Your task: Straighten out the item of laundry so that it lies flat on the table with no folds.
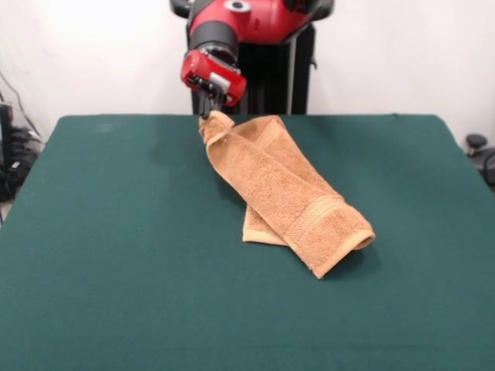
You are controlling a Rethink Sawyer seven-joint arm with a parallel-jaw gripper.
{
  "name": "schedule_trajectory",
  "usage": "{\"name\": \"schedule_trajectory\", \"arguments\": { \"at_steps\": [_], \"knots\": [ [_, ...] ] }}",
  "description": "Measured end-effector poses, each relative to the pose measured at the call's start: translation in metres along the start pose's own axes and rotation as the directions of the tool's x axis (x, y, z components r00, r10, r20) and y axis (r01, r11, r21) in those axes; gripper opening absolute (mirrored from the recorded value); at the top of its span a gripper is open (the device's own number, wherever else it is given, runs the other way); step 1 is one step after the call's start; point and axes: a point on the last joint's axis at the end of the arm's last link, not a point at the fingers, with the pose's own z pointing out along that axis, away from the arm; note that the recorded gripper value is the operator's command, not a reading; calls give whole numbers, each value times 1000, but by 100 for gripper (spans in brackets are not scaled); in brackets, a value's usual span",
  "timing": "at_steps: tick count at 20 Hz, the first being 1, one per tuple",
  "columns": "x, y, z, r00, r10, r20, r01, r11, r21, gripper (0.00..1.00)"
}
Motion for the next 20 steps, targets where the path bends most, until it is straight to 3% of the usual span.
{"name": "schedule_trajectory", "arguments": {
  "at_steps": [20],
  "knots": [
    [-36,-7,-9,993,18,117,-20,1000,23,0]
  ]
}}
